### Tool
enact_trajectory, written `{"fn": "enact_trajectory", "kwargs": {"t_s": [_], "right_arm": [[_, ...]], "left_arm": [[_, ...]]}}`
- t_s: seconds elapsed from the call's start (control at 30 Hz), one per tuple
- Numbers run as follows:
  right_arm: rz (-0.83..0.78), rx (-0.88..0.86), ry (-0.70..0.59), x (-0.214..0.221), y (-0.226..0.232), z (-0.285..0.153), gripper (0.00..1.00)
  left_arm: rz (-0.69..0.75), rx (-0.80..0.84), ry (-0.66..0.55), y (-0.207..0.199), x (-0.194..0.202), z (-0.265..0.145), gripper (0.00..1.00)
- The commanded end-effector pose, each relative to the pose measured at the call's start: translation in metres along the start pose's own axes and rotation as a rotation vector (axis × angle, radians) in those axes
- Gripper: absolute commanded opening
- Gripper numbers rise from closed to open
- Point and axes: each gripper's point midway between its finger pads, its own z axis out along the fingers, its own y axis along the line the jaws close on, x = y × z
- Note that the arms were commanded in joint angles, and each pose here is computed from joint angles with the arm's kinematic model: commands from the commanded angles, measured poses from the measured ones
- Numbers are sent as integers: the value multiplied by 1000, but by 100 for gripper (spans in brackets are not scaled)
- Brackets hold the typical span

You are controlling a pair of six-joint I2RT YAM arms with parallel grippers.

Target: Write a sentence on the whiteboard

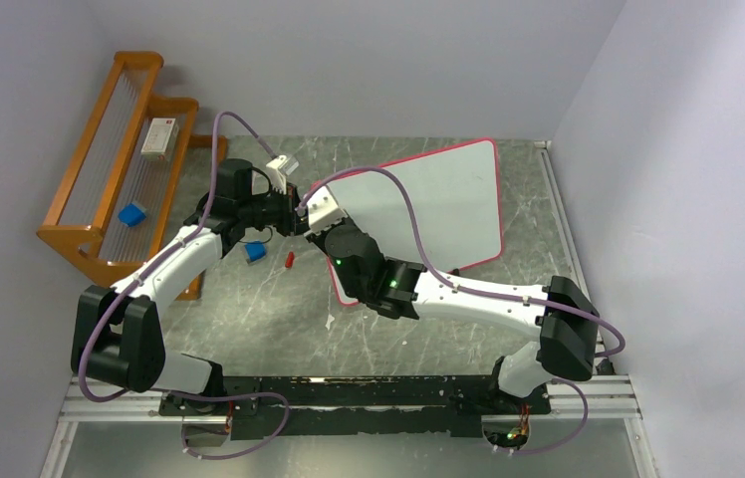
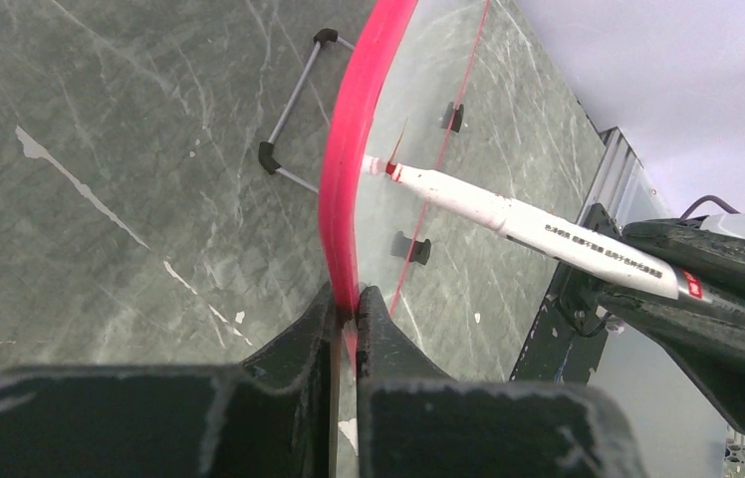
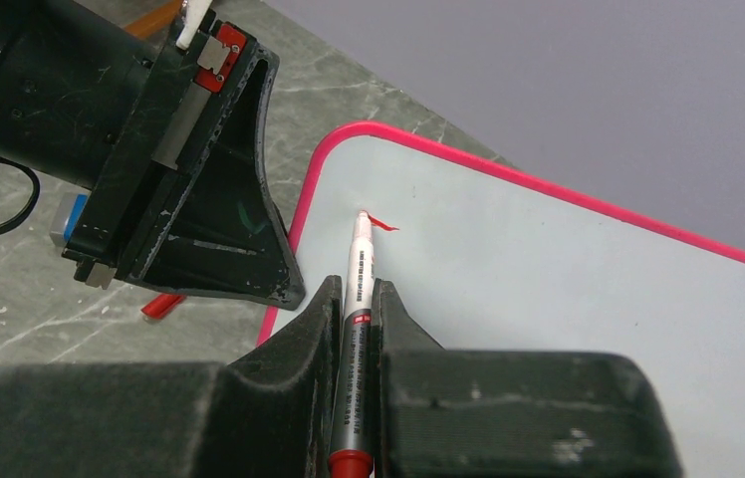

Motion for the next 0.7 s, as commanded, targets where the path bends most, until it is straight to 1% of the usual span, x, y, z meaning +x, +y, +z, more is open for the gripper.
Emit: {"fn": "enact_trajectory", "kwargs": {"t_s": [0.0,0.67], "right_arm": [[4,5,15,1,2,2,0],[-4,97,48,13,-23,-3,0]], "left_arm": [[38,-29,-7,0,-2,-4,5],[41,-39,-8,2,-1,-5,5]]}}
